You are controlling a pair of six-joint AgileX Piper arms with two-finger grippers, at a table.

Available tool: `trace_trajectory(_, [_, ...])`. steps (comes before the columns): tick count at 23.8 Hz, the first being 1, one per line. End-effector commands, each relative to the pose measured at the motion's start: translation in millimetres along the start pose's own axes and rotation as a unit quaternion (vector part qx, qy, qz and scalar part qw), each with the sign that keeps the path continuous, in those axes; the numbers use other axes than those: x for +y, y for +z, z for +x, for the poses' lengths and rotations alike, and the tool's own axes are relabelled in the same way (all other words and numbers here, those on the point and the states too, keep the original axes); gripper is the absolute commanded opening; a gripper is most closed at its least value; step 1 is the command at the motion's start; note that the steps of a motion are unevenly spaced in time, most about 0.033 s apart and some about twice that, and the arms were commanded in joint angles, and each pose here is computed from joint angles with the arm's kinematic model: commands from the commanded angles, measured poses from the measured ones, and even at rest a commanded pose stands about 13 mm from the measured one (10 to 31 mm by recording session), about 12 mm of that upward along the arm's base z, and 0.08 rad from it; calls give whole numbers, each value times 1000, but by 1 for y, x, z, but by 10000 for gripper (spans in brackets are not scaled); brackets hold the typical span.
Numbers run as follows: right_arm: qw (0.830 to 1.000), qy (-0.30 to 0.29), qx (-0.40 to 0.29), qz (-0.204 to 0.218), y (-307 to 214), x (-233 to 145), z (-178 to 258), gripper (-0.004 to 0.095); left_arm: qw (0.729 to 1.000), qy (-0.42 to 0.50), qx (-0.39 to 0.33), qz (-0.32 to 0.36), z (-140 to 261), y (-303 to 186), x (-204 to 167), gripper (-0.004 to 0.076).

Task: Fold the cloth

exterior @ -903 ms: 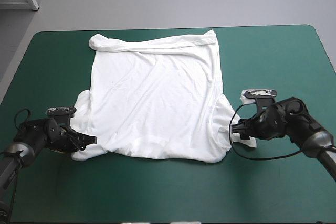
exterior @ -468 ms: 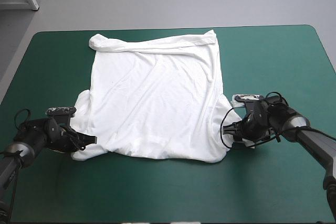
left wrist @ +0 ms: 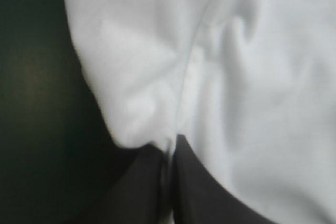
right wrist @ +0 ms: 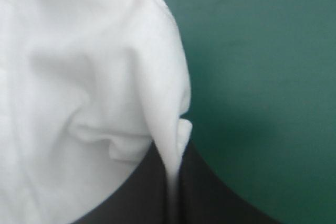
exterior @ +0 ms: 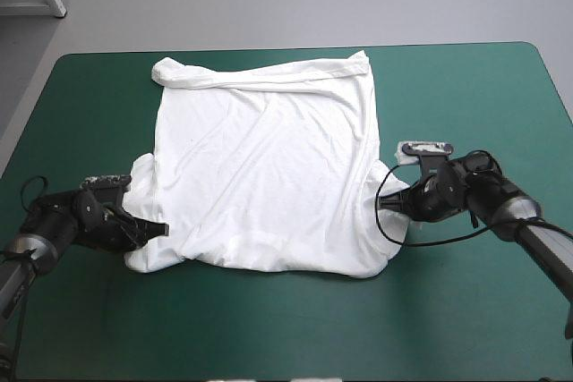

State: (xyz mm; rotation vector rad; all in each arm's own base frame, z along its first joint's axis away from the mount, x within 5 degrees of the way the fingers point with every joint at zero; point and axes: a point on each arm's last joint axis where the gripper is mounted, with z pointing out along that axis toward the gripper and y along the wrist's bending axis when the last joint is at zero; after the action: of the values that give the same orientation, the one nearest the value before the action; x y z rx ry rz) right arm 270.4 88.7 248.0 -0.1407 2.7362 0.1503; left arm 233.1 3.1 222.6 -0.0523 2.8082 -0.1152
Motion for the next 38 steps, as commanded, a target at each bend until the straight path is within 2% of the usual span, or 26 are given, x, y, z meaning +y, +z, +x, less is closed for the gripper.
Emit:
trace_trajectory(1, [992,-18,-128,-11,-74,2,-24,-18,992,-1,-121,22,-31,-68,-11,-10])
trace_trajectory(7, [960,-35,-278,-10,-191,1,-39,-18,952,40,-302,33,-60,-209,-26,-10])
trace_trajectory(11, [923,-35,-383,-22,-266,1,-42,-18,912,70,-403,27,-63,-290,-34,-10])
trace_trajectory(15, [881,-43,-471,-30,-331,0,-38,-18,854,99,-511,13,-53,-363,-40,-10])
trace_trajectory(16, [866,-42,-497,-32,-348,-1,-35,-18,841,109,-531,7,-51,-376,-41,-10])
trace_trajectory(17, [837,-39,-546,-30,-380,-4,-27,-18,816,120,-565,-1,-44,-398,-43,-10])
trace_trajectory(18, [821,-38,-569,-29,-395,-6,-22,-18,805,124,-580,-4,-43,-408,-44,-10])
trace_trajectory(19, [792,-34,-609,-27,-421,-9,-12,-18,786,134,-603,-12,-39,-422,-45,-10])
trace_trajectory(20, [782,-33,-622,-27,-430,-10,-8,-18,777,134,-615,-13,-37,-430,-45,-10])
trace_trajectory(21, [758,-34,-650,-28,-448,-12,2,-18,755,134,-642,-16,-33,-443,-46,-10])
trace_trajectory(22, [750,-36,-660,-24,-454,-13,6,-18,743,133,-656,-17,-32,-449,-47,-10])
trace_trajectory(25, [700,-40,-713,-16,-487,-19,28,-18,663,125,-738,-24,-14,-483,-48,-10])
trace_trajectory(26, [694,-39,-718,-16,-492,-20,33,-18,648,126,-750,-26,-7,-491,-49,-10])
trace_trajectory(27, [697,-38,-716,-15,-493,-20,36,-18,647,127,-751,-26,-4,-493,-49,-10])
trace_trajectory(29, [713,-37,-700,-13,-489,-21,36,-18,656,136,-742,-31,-5,-490,-49,-10])
trace_trajectory(30, [726,-38,-686,-10,-483,-20,29,-18,664,139,-734,-31,-6,-487,-49,-10])
trace_trajectory(33, [760,-43,-648,-6,-460,-14,4,-18,695,141,-705,-28,-19,-473,-49,-10])
trace_trajectory(34, [777,-47,-627,-7,-445,-11,-10,-18,712,141,-688,-26,-27,-463,-48,-10])
trace_trajectory(38, [814,-56,-579,-5,-406,-3,-42,-18,756,140,-639,-23,-55,-430,-45,-10])
